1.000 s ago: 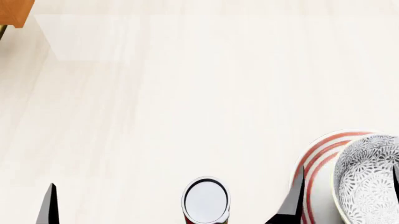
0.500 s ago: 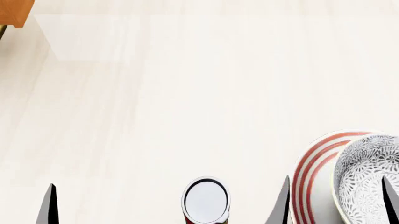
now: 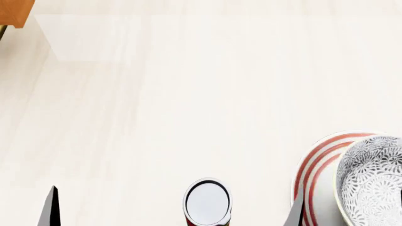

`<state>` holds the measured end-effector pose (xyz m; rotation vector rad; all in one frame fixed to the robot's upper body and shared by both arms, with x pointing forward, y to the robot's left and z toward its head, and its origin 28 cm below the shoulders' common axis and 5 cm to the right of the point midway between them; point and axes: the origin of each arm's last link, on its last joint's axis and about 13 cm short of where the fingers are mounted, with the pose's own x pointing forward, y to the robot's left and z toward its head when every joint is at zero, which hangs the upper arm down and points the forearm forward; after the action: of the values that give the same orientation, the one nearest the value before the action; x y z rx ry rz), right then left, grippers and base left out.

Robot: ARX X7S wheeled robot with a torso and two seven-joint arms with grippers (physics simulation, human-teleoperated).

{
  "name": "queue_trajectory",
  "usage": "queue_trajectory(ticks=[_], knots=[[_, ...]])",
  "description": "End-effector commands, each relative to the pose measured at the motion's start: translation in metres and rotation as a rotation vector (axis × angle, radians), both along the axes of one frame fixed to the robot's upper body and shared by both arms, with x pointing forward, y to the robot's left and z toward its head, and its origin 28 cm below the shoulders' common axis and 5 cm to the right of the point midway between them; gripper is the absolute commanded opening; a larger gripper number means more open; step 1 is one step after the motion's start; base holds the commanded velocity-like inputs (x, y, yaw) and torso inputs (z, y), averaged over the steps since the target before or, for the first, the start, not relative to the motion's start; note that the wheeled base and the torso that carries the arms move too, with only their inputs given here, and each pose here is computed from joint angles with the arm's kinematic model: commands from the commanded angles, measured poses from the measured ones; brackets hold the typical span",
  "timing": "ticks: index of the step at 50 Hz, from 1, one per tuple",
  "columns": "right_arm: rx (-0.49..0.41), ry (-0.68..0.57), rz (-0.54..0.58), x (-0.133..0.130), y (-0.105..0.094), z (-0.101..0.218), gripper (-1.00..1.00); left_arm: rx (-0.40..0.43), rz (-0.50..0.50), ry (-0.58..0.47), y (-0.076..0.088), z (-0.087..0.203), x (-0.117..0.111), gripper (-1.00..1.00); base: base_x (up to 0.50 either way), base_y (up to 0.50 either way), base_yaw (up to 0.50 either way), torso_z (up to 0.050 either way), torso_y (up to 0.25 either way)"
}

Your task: Put the bowl on the plate.

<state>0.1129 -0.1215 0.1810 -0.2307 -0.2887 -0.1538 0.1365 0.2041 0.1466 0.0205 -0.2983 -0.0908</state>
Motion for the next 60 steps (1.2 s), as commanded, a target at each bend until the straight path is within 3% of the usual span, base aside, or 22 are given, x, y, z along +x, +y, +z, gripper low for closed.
queue_trajectory(ticks=[1, 30, 48, 60], knots=[[0.042, -0.057, 0.021, 0.0, 0.005, 0.001, 1.0, -0.031, -0.017, -0.033, -0.001, 0.007, -0.002, 1.0, 0.0, 0.0, 0.0, 0.0, 0.0], [0.053, -0.051, -0.014, -0.006, -0.001, -0.002, 1.0, -0.03, -0.001, -0.016, 0.001, 0.008, 0.006, 1.0, 0.0, 0.0, 0.0, 0.0, 0.0], [0.053, -0.051, -0.029, -0.006, -0.004, 0.0, 1.0, 0.044, 0.089, 0.003, 0.009, 0.013, 0.028, 1.0, 0.0, 0.0, 0.0, 0.0, 0.0], [0.059, -0.054, -0.01, 0.011, 0.002, 0.007, 1.0, 0.079, 0.127, -0.003, 0.017, 0.014, 0.037, 1.0, 0.0, 0.0, 0.0, 0.0, 0.0]])
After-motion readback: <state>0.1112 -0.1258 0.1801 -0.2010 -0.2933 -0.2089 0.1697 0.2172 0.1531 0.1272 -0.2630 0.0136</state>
